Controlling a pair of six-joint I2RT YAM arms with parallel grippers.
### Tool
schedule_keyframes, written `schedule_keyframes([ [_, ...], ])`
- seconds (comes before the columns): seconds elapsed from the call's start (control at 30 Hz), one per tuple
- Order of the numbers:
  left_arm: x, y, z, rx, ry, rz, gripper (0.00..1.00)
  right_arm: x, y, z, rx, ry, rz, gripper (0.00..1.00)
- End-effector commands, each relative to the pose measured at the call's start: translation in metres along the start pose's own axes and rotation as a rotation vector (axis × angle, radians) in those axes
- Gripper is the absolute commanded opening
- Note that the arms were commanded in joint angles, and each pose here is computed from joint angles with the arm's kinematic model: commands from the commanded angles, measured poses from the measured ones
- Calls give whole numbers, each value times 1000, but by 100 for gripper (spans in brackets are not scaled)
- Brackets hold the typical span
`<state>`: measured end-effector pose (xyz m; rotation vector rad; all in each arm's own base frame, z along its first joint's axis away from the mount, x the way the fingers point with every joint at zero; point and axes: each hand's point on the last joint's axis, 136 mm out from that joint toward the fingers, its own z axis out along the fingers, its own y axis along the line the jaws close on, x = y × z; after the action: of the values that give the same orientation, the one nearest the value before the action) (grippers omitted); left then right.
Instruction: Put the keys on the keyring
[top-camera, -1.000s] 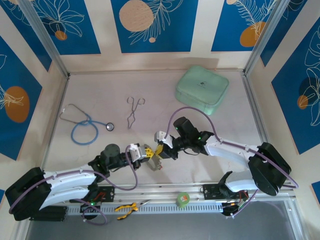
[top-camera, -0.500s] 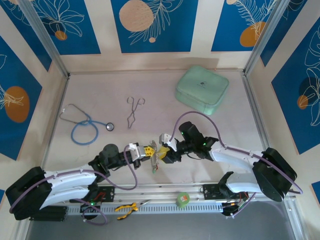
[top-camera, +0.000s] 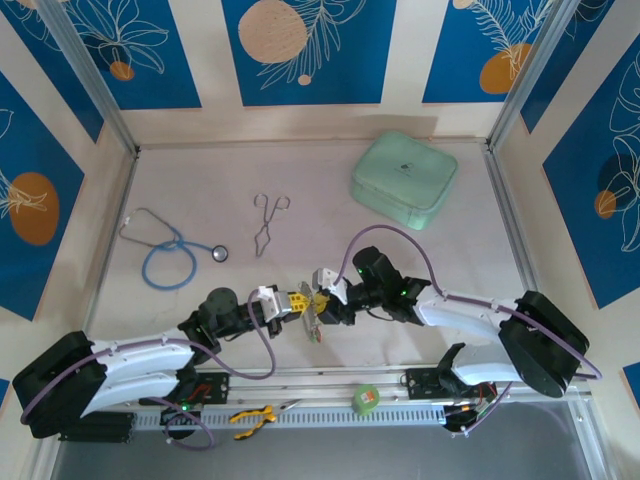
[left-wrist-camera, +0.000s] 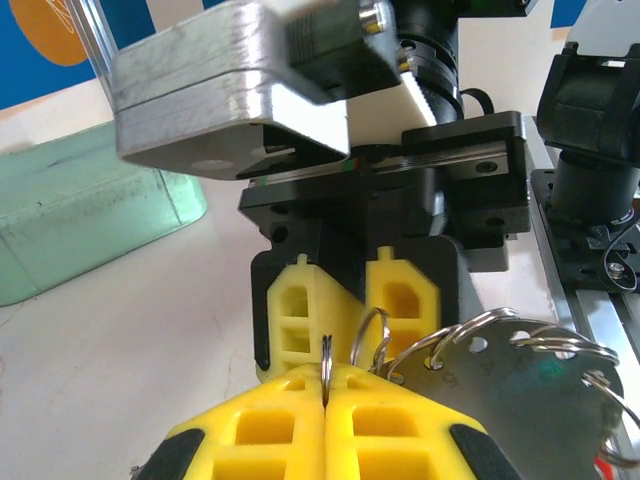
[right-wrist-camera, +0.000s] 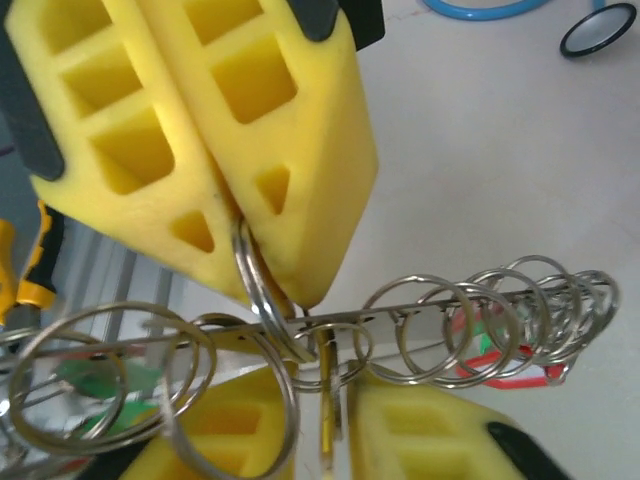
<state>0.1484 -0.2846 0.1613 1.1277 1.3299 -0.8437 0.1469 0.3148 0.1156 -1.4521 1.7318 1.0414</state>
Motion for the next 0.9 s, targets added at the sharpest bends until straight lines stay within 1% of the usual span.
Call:
schedule_keyframes([
  [0.0, -19, 1, -2, -3, -70, 8, 0, 3, -2, -2, 17, 5, -9, 8],
  [0.07, -18, 1, -2, -7, -66, 9, 0, 2, -5, -5, 44, 12, -22, 3],
  [0.13, -18, 2, -3, -11, -60, 9, 0, 4, -10, -9, 84, 39, -42, 0],
  [0.27, -15, 2, -6, -15, -38, 3, 0, 0, -24, -22, 188, 90, -102, 0],
  [0.37, -10, 1, -6, -13, -11, -2, 0, -10, -28, -31, 232, 116, -153, 0],
  [0.5, -1, 0, -4, -3, 43, -8, 0, -27, -23, -37, 248, 113, -224, 0],
  [0.77, 6, -1, 1, 16, 81, -25, 0, -48, -16, -36, 278, 118, -307, 0],
  [0.8, 7, 0, 1, 14, 84, -28, 6, -51, -16, -36, 285, 115, -315, 0],
  [0.87, 8, 2, 1, -2, 86, -34, 30, -54, -17, -37, 296, 115, -324, 0],
])
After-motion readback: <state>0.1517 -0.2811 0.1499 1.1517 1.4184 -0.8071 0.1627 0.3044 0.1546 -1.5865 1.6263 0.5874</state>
